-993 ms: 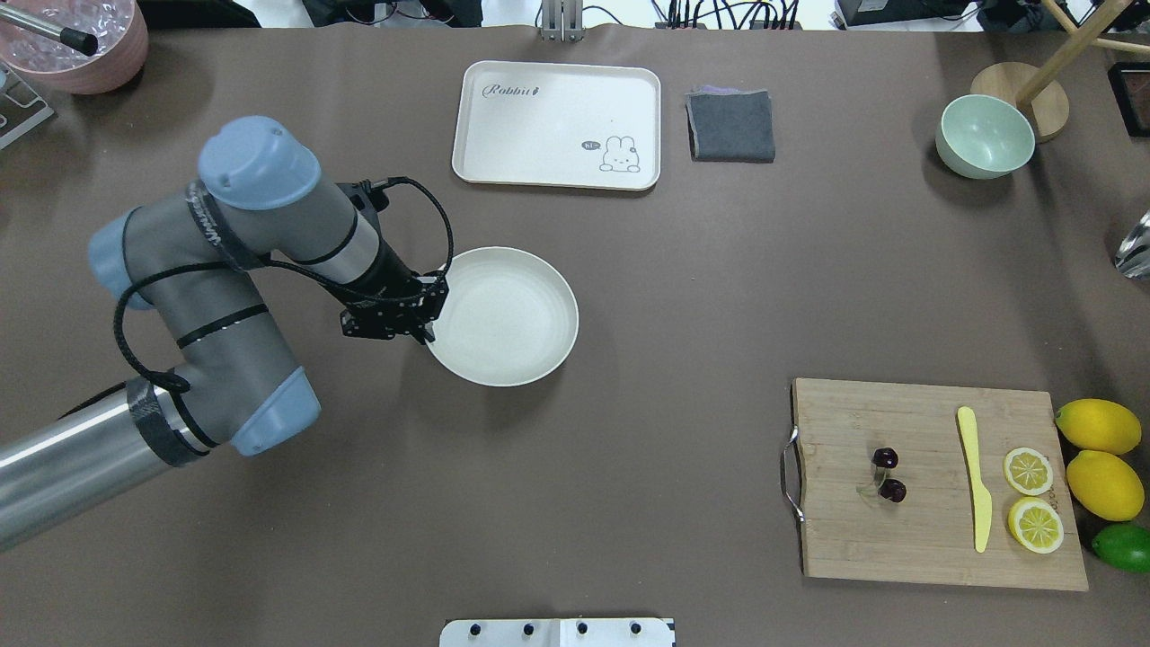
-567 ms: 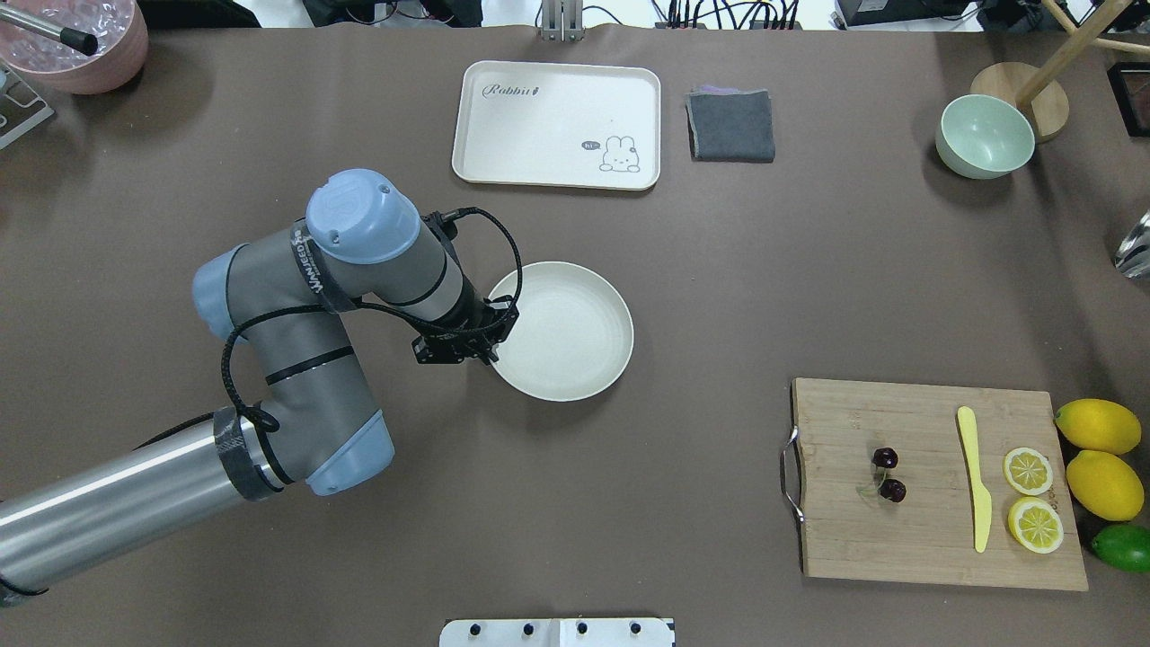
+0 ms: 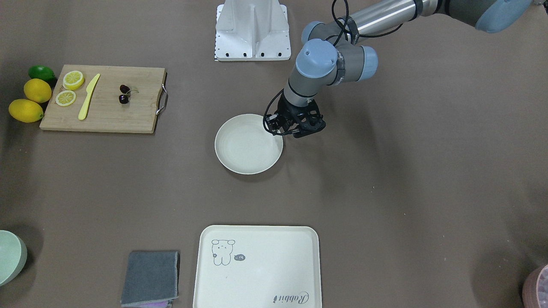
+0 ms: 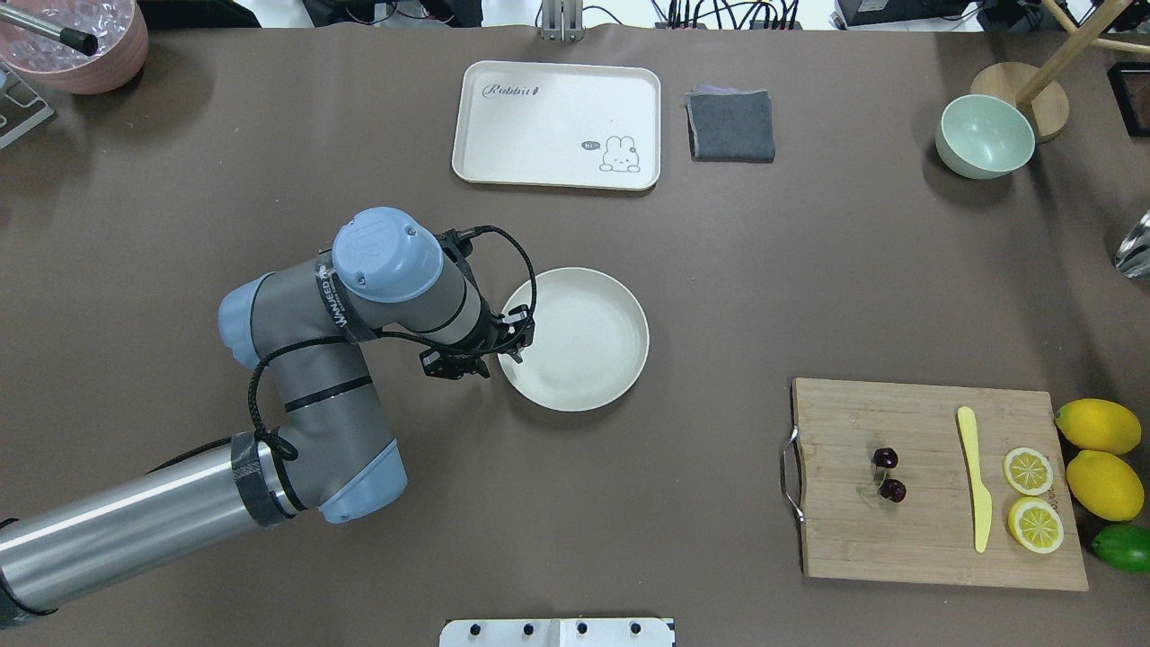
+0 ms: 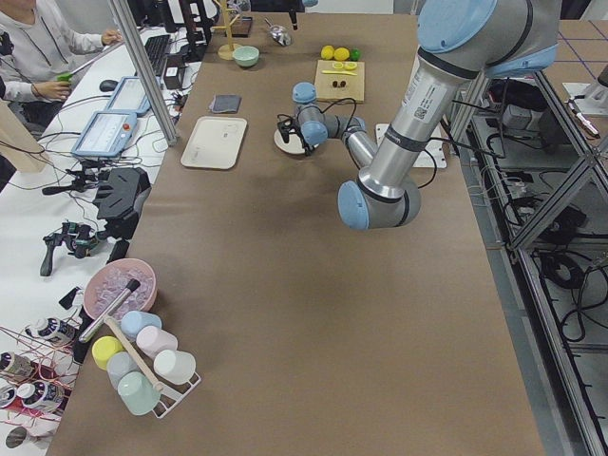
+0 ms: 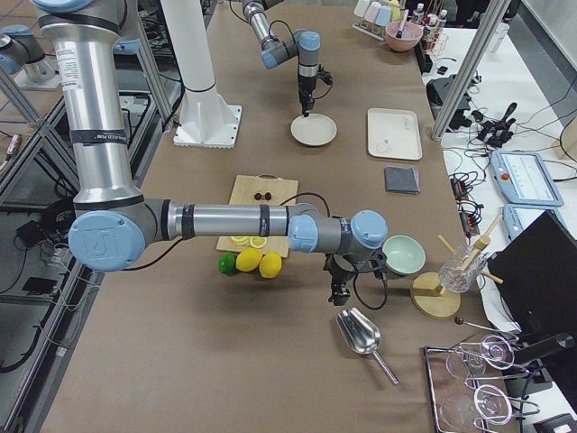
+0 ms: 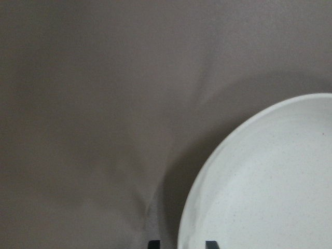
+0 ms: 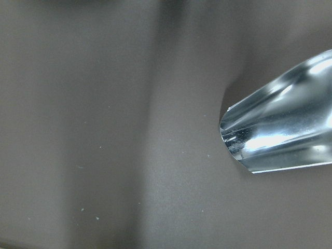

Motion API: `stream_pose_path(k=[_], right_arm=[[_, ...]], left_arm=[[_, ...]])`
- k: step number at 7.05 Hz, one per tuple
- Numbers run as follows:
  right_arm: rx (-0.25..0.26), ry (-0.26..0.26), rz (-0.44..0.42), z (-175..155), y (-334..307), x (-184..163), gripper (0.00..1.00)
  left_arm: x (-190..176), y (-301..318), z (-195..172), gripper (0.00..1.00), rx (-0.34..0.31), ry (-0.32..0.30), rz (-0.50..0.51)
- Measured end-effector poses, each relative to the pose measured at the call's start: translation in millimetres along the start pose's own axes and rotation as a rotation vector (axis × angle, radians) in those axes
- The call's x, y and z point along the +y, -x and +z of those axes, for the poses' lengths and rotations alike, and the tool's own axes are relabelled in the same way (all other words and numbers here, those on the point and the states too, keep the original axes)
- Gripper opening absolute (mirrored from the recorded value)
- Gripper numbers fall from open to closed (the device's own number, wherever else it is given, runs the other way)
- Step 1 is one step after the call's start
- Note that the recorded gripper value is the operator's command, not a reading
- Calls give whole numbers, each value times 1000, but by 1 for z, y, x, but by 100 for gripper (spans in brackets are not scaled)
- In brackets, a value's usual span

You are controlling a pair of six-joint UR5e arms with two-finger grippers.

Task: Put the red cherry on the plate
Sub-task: 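Release the bowl and draw the left arm back out of view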

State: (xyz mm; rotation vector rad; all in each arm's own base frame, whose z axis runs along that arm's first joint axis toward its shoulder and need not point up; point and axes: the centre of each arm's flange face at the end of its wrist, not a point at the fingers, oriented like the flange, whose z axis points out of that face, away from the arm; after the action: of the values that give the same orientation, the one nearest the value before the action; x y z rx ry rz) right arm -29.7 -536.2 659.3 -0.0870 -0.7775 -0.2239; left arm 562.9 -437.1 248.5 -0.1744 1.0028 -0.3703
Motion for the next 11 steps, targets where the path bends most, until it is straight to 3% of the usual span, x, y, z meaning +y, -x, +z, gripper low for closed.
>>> stream_pose_path(k=[1,3,7,11], right_arm=[[0,1,-1,0,1,-1,100],[0,3,2,0,3,-2,100],[-13,-4,22,-3,10,-4,100],[-19,-2,21,-1,13,-5,100]], left_arm=[[-16,10,-12,98,4,-2,-8],[-81,48,-55,98,5,12,12],[-236,213,-149,98,-78,26,260],[-330,389,-202,98,-207,41,505]])
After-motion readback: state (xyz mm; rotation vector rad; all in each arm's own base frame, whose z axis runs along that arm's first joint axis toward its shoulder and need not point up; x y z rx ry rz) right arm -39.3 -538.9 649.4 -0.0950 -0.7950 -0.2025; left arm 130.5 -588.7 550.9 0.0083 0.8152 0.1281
